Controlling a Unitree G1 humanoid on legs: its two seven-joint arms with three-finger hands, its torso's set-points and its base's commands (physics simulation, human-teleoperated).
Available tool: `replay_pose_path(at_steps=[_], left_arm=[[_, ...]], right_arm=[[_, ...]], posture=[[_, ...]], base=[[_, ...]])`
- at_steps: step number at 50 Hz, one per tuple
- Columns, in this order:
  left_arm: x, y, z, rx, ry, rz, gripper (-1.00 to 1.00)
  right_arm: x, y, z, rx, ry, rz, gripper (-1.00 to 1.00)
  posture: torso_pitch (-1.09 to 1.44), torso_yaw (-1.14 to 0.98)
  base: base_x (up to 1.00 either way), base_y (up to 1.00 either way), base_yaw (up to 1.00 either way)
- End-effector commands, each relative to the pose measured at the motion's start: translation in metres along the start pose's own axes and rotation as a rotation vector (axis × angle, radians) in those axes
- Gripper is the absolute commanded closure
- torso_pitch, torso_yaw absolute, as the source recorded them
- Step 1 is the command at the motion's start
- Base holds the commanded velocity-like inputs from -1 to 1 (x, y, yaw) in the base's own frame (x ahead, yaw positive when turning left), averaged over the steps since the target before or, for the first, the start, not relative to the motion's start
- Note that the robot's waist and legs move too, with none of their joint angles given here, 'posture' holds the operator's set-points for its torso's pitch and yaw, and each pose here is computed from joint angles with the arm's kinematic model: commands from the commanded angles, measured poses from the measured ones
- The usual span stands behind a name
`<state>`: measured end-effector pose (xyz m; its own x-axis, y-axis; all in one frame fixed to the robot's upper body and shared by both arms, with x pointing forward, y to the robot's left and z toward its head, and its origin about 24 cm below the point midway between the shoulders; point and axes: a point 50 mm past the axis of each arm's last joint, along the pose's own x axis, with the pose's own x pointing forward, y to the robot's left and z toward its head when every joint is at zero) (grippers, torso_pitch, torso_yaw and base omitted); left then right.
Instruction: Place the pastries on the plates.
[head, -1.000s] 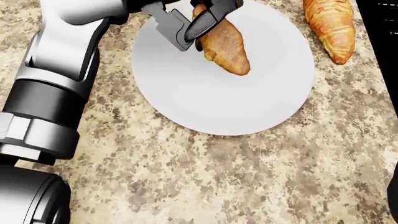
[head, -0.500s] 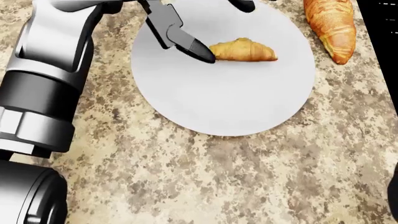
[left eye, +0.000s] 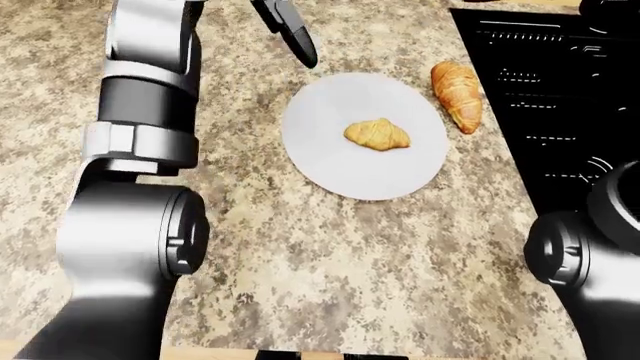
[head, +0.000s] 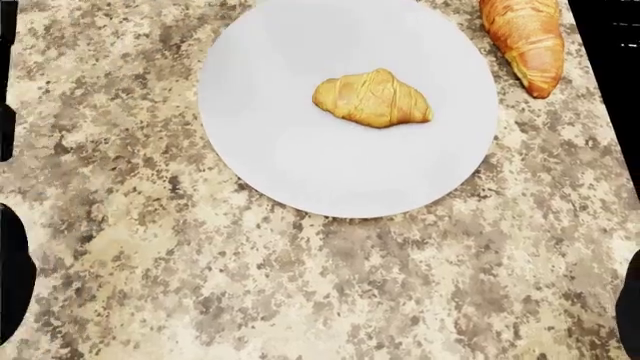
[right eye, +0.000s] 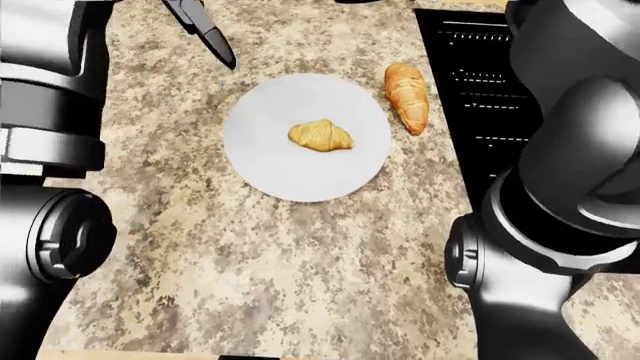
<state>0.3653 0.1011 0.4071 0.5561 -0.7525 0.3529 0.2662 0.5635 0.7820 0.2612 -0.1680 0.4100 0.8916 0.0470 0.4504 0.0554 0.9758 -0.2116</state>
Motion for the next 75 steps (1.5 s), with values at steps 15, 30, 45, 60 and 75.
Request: replay_pose_path(at_steps=[15,30,45,60,75], left_arm=[[-0.029,0.071,0.037,-0.041,0.188,0.49,-1.0],[-0.039,0.07,0.067,-0.081,0.168,0.533,-1.0],[-0.042,0.073,0.071,-0.081,0.162,0.562,-1.0],[-0.046,0.072,0.068,-0.087,0.161,0.574,-1.0],[-0.048,0.07,0.067,-0.074,0.173,0.564,-1.0]], right_arm=[[0.066,-0.002,-0.004,-0.136,0.058,-0.003,-1.0],[0.12,0.014,-0.04,-0.209,0.22,0.03,-1.0],[0.121,0.022,-0.07,-0.304,0.37,0.032,-1.0],[0.113,0.038,-0.119,-0.281,0.504,-0.068,-1.0],[0.107,0.024,-0.13,-0.36,0.582,-0.219,-1.0]], posture=[[0.4,0.0],[0.36,0.0],[0.24,0.0],[0.24,0.0],[0.24,0.0]], base=[[0.0,0.0,0.0],[0.0,0.0,0.0],[0.0,0.0,0.0],[0.0,0.0,0.0],[0.0,0.0,0.0]])
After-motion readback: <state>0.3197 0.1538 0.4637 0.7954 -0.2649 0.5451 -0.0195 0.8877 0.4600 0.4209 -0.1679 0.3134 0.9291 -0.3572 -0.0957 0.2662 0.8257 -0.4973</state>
